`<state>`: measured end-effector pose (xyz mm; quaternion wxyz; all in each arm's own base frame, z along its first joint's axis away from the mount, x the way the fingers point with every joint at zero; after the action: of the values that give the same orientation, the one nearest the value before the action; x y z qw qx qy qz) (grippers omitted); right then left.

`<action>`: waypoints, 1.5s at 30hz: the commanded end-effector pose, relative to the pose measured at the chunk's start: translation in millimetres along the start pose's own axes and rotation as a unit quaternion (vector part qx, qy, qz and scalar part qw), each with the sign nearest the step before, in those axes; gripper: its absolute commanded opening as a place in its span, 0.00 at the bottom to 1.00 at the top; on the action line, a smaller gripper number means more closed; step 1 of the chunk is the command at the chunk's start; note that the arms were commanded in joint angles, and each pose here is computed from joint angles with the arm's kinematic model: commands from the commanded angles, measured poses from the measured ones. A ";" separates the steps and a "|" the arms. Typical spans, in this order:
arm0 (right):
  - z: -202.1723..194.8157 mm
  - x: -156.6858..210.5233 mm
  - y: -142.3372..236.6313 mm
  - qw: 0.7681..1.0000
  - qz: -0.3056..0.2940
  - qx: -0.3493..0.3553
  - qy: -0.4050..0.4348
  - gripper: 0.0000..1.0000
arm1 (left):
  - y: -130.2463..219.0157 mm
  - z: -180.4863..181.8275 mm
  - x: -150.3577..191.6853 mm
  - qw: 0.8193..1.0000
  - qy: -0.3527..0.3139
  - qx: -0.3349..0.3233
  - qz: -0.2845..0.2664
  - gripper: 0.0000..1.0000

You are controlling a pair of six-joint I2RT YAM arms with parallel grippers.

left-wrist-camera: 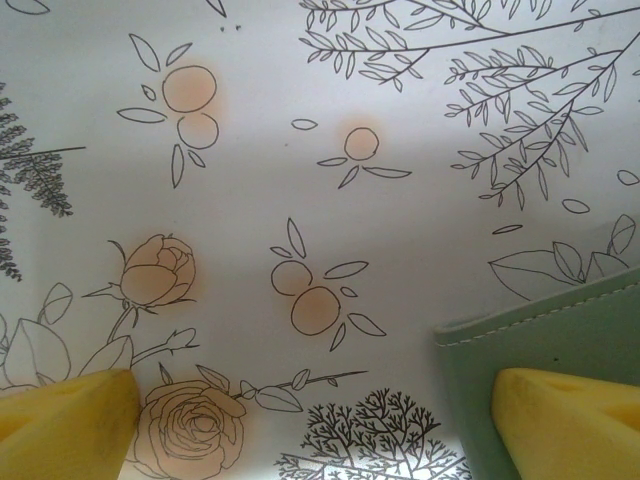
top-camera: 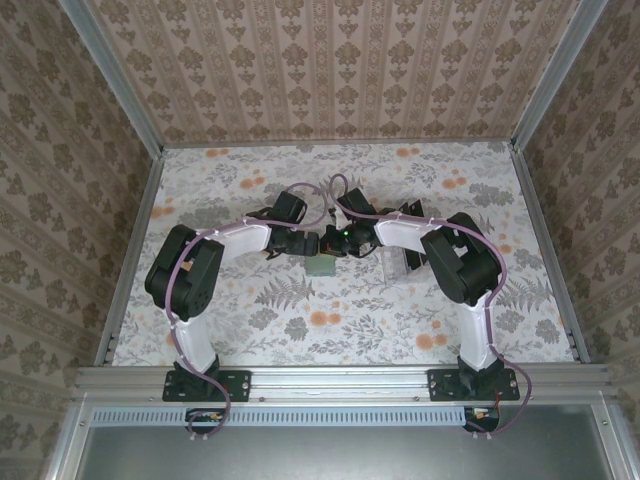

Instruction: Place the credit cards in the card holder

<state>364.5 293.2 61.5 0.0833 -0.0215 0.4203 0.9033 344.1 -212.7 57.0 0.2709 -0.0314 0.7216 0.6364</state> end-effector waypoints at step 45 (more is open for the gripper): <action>-150.4 -9.1 325.4 0.802 -0.505 0.319 0.017 1.00 | 147.9 196.4 48.3 0.886 0.033 -0.271 -0.375 1.00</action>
<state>313.4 -8.4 211.8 0.4924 -0.2013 0.5953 0.6022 304.7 17.8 156.9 0.3988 -0.3756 0.4879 0.6796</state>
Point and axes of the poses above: each hand's point on the last joint's axis, 136 mm out from that joint toward the fingers, its own y axis back along the fingers, its own z axis along the line the jaws close on, x = y × z, the point moved 4 cm from there along y, back along the fingers, and after that the axes turned 7 degrees about -y, right-handed, at the moved point
